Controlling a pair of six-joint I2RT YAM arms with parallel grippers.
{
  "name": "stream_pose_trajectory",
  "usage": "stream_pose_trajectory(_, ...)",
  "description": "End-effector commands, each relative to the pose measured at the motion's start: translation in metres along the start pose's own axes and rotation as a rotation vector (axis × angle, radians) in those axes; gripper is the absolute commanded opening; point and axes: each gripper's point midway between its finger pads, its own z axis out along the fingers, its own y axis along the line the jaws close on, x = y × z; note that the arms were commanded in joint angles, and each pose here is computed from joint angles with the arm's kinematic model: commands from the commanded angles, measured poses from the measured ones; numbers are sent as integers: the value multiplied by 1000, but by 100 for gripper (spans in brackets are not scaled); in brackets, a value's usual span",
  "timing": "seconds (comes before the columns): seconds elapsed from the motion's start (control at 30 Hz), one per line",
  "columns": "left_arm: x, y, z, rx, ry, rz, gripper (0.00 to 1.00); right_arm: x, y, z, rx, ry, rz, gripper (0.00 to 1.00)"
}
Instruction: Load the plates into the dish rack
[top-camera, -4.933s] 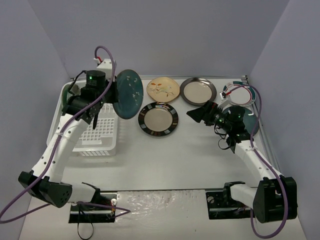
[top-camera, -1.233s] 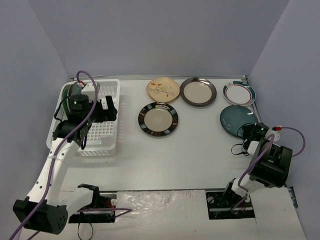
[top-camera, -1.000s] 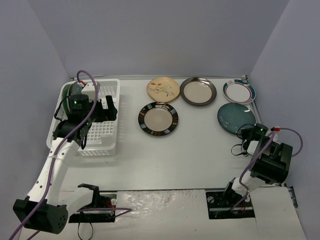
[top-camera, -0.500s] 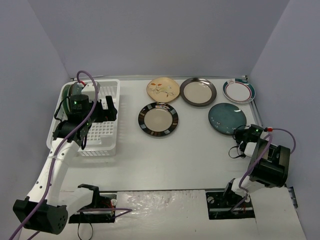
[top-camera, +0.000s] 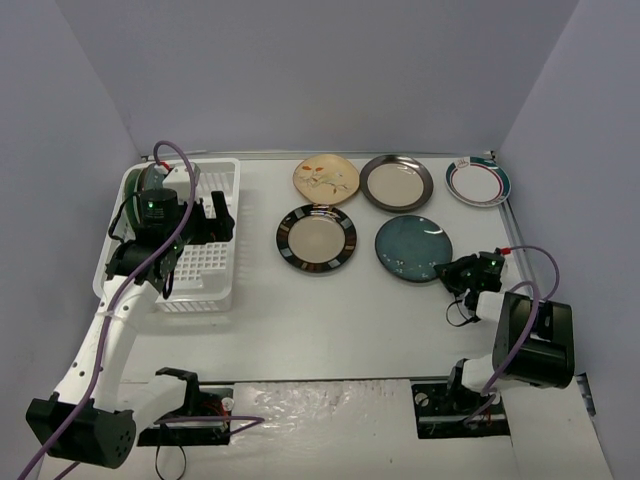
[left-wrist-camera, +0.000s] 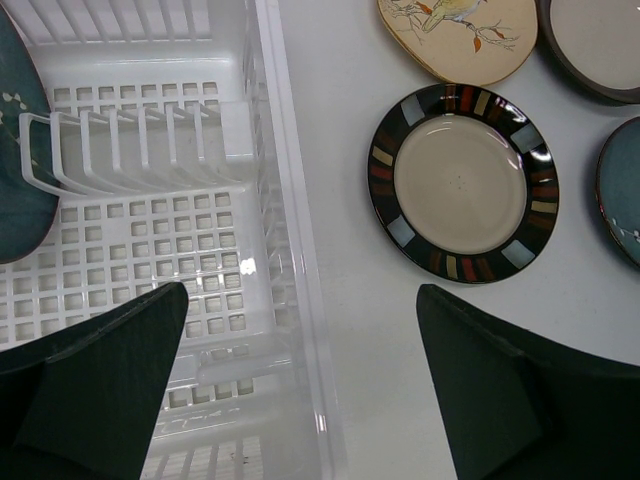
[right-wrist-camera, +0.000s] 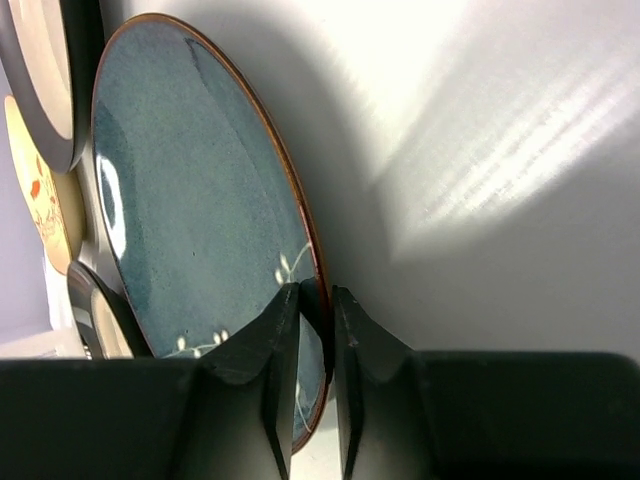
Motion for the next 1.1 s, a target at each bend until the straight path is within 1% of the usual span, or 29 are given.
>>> stream_pose_trajectory(0.0, -21, -3, 1, 11, -74, 22, 97, 43, -35, 1, 90, 200, -85, 21)
stream_pose_trajectory(0.1, -20, -1, 2, 1, -71, 26, 97, 45, -32, 6, 66, 223, -90, 32)
stream_pose_trajectory(0.27, -18, 1, 4, -5, -64, 28, 97, 43, -27, 13, 41, 221, -96, 40)
stream_pose_trajectory(0.3, -18, 1, 5, -4, -63, 27, 97, 42, -26, 13, 37, 219, -96, 39)
stream_pose_trajectory(0.33, -18, 0, 5, 0, -63, 28, 97, 43, -26, 15, 34, 224, -93, 34)
stream_pose_trajectory(0.37, -17, -2, 6, 8, -59, 26, 97, 42, -25, 16, 30, 221, -94, 25)
stream_pose_trajectory(0.5, -17, -7, 8, 37, -65, 21, 97, 37, -22, 16, 23, 203, -106, 2)
stream_pose_trajectory(0.53, -18, -9, 8, 47, -68, 16, 97, 35, -19, 15, 17, 197, -113, 0)
stream_pose_trajectory(0.63, -18, -16, 8, 79, -68, 0, 97, 28, -8, 10, -6, 176, -119, 0)
stream_pose_trajectory(0.83, -26, -38, 4, 185, -75, -75, 97, -5, 49, -17, -132, 74, -154, 0)
stream_pose_trajectory(0.93, -32, -51, -1, 243, -88, -116, 97, -25, 86, -40, -233, -10, -186, 0)
stream_pose_trajectory(1.0, -34, -61, -4, 283, -95, -136, 97, -31, 107, -54, -300, -34, -202, 0)
stream_pose_trajectory(1.07, -37, -70, -7, 318, -100, -163, 97, -33, 123, -62, -357, -31, -212, 0)
